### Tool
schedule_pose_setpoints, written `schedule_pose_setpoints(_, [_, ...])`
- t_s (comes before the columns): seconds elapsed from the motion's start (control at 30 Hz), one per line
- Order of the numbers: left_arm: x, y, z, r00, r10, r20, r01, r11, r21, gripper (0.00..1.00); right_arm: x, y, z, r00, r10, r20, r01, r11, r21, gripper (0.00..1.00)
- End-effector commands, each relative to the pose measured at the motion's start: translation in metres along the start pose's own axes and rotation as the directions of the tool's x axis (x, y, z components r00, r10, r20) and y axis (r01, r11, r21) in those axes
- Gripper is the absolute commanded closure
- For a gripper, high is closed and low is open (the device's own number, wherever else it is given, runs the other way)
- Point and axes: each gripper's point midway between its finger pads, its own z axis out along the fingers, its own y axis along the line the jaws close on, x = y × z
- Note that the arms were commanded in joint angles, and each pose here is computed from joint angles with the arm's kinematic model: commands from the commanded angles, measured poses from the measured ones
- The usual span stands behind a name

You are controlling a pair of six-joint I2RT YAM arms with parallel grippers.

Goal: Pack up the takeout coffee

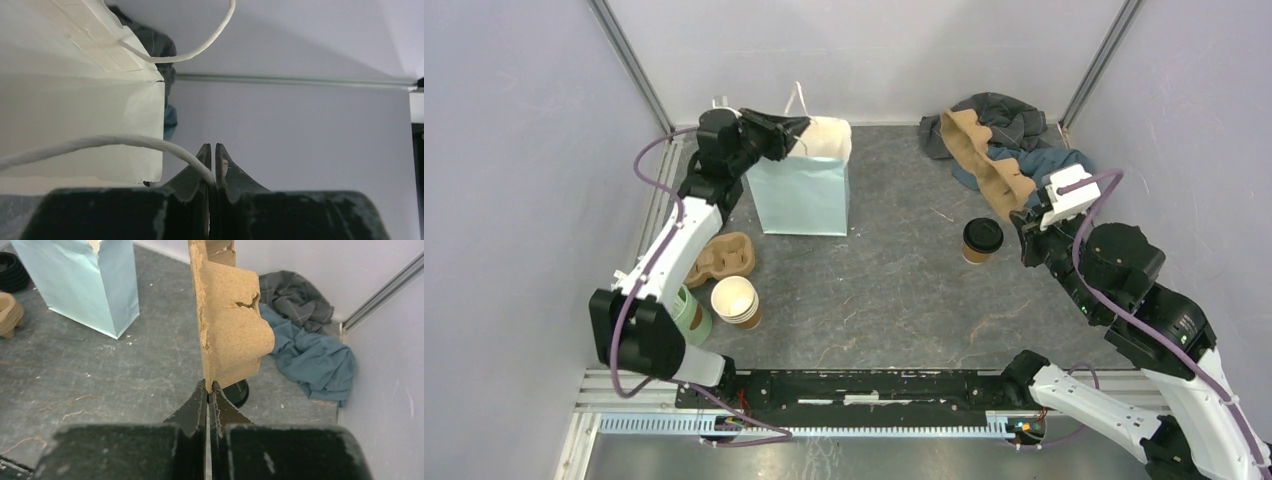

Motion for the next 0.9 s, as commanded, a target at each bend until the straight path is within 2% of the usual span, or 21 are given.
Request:
schedule_pose_setpoints(0.0, [0.046, -0.018, -0.036, 0.998, -0.015, -0.066, 0.018, 0.999, 0.05, 0.88, 0.005, 0.017, -0.001, 0.99, 0.12, -0.079, -0.125, 0.991, -0.053, 1.0])
schedule_pose_setpoints(0.17, [0.099, -0.005, -0.074, 0.989, -0.042, -0.141, 0.045, 0.999, 0.02, 0.88, 0.007, 0.037, 0.0, 0.96, 0.191, -0.203, -0.215, 0.971, -0.101, 1.0])
schedule_pose_setpoints(0.3, [0.12, 0.006, -0.097, 0.984, -0.08, -0.159, 0.08, 0.997, -0.005, 0.89, -0.003, 0.051, -0.007, 0.907, 0.339, -0.248, -0.374, 0.92, -0.112, 1.0])
schedule_pose_setpoints(0.37, [0.128, 0.006, -0.105, 0.983, -0.084, -0.162, 0.086, 0.996, 0.004, 0.89, -0.01, 0.062, -0.011, 0.87, 0.402, -0.287, -0.452, 0.881, -0.137, 1.0])
schedule_pose_setpoints(0.5, [0.146, 0.008, -0.116, 0.976, -0.079, -0.201, 0.078, 0.997, -0.01, 0.89, -0.02, 0.09, -0.022, 0.752, 0.514, -0.414, -0.617, 0.769, -0.166, 1.0])
schedule_pose_setpoints(0.67, [0.167, 0.015, -0.127, 0.968, -0.064, -0.244, 0.059, 0.998, -0.03, 0.9, -0.039, 0.101, -0.037, 0.698, 0.567, -0.438, -0.693, 0.687, -0.216, 1.0])
schedule_pose_setpoints(0.87, [0.178, 0.021, -0.137, 0.964, -0.06, -0.257, 0.055, 0.998, -0.03, 0.9, -0.03, 0.123, -0.042, 0.579, 0.636, -0.51, -0.804, 0.549, -0.227, 1.0])
